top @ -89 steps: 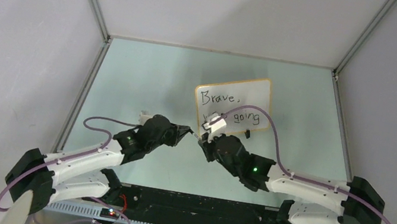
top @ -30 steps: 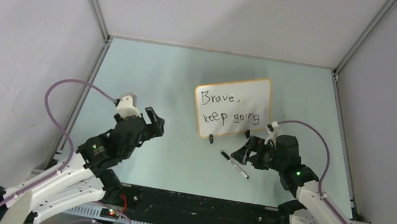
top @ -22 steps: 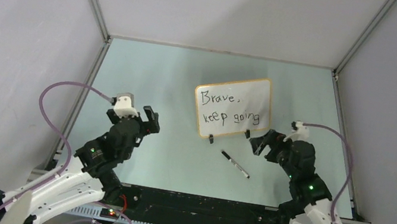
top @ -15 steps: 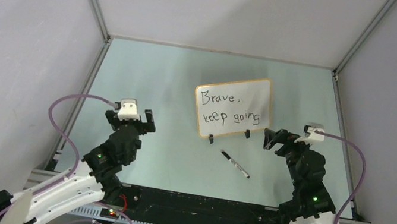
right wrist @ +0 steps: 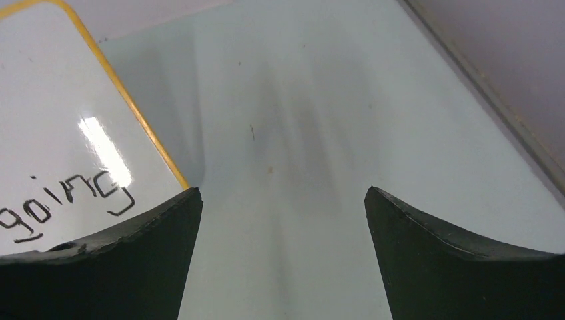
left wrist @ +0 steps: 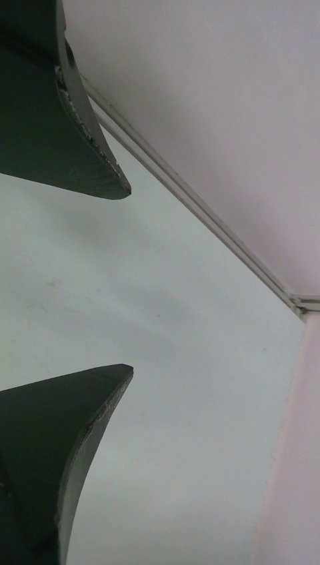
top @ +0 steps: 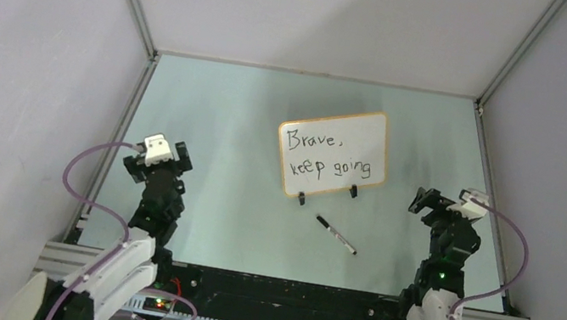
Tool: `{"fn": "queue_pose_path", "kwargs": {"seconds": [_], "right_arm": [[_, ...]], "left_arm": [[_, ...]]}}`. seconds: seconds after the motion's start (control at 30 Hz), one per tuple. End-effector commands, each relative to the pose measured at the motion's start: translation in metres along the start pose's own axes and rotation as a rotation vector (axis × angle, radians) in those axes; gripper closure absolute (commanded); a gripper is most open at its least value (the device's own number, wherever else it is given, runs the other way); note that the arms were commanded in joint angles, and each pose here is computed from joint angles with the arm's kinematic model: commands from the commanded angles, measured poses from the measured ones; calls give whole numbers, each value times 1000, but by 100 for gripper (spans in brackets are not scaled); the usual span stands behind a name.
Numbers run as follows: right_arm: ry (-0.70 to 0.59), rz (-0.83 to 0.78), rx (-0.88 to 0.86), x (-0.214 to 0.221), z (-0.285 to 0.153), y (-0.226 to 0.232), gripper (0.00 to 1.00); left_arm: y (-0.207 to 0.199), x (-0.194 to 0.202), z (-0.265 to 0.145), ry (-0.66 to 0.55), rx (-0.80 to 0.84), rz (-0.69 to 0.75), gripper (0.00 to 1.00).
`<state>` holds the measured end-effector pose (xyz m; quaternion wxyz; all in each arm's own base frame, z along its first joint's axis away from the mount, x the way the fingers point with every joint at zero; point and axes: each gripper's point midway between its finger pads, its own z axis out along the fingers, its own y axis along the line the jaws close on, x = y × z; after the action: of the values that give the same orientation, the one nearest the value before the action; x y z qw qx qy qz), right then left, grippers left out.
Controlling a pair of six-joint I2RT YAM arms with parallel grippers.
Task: Write a sentence on the whiteboard
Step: Reset both arms
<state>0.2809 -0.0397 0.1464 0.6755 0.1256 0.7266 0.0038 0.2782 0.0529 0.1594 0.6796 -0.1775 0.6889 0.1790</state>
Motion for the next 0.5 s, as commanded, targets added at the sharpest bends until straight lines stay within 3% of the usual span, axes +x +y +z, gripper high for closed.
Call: {"fn": "queue_pose_path", "kwargs": {"seconds": [0.0,0.17,0.47], "right_arm": [[-100,9,-71,-20,15,12,4],[-72,-8,-29,1,33,13,3],[-51,-27,-14,30,67,19,3]], "left_arm": [[-6,-11,16,-77,39,-49,1],[-5,-4,36,-84,53,-114,1],[-28,20,64,5,137,-27,6]]}}
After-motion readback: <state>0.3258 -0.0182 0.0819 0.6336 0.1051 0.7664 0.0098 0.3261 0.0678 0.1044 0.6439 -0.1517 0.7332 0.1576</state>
